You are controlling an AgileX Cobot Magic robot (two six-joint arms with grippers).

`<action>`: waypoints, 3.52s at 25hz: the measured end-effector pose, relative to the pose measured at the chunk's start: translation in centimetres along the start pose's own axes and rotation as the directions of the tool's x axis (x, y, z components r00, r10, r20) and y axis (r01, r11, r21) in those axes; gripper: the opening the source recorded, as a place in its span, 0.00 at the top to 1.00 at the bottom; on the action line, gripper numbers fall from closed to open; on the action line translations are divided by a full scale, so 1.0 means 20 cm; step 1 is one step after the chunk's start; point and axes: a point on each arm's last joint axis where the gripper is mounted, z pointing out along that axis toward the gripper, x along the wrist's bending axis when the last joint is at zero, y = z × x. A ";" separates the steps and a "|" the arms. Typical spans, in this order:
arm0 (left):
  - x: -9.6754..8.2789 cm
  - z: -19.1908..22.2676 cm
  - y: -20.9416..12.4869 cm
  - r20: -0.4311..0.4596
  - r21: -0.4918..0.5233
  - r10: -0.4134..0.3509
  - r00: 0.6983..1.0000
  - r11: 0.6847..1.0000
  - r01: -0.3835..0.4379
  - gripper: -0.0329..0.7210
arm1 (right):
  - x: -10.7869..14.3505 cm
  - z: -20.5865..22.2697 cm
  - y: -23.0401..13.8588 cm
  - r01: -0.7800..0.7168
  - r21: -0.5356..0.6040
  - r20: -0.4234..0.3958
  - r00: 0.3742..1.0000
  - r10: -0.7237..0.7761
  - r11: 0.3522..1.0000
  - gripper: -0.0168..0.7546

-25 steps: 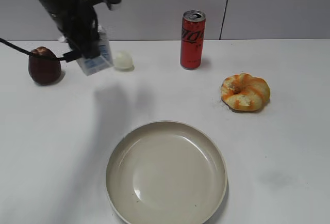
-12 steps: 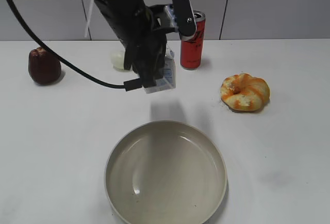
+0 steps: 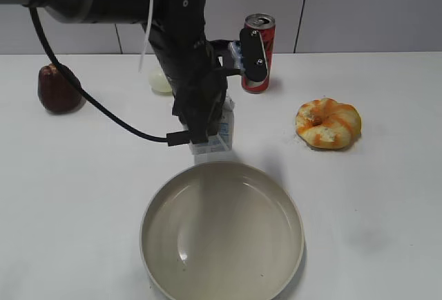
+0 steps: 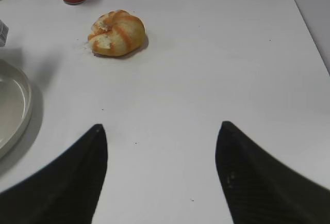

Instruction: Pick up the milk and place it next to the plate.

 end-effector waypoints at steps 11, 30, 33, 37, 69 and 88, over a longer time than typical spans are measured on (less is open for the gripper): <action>-0.05 0.06 0.01 0.086 -0.003 0.081 0.993 0.997 -0.081 0.57 | 0.00 0.00 0.00 0.000 0.000 0.000 1.000 0.000 1.000 0.33; 0.21 -0.36 -0.28 -0.088 -0.037 -0.330 0.940 0.944 0.328 0.17 | 0.00 0.00 0.00 0.000 0.000 0.000 1.000 0.000 1.000 0.33; 0.30 -0.46 -0.47 -0.130 -0.016 -0.568 0.813 0.821 0.571 0.17 | 0.00 0.00 0.00 0.000 0.000 0.000 1.000 0.000 1.000 0.33; 0.33 -0.55 -0.75 -0.158 0.024 -0.805 0.572 0.576 0.817 0.17 | 0.00 0.00 0.00 0.000 0.000 0.000 1.000 0.000 1.000 0.33; -1.24 -0.99 -1.25 -0.111 -0.474 -0.970 0.218 0.244 0.846 0.21 | 0.00 0.00 0.00 0.000 0.000 0.000 1.000 0.000 1.000 0.33; -1.46 -1.06 -1.24 -0.161 -0.705 -0.955 0.249 0.288 0.648 0.25 | 0.00 0.00 0.00 -0.001 0.000 -0.001 1.000 0.001 1.000 0.33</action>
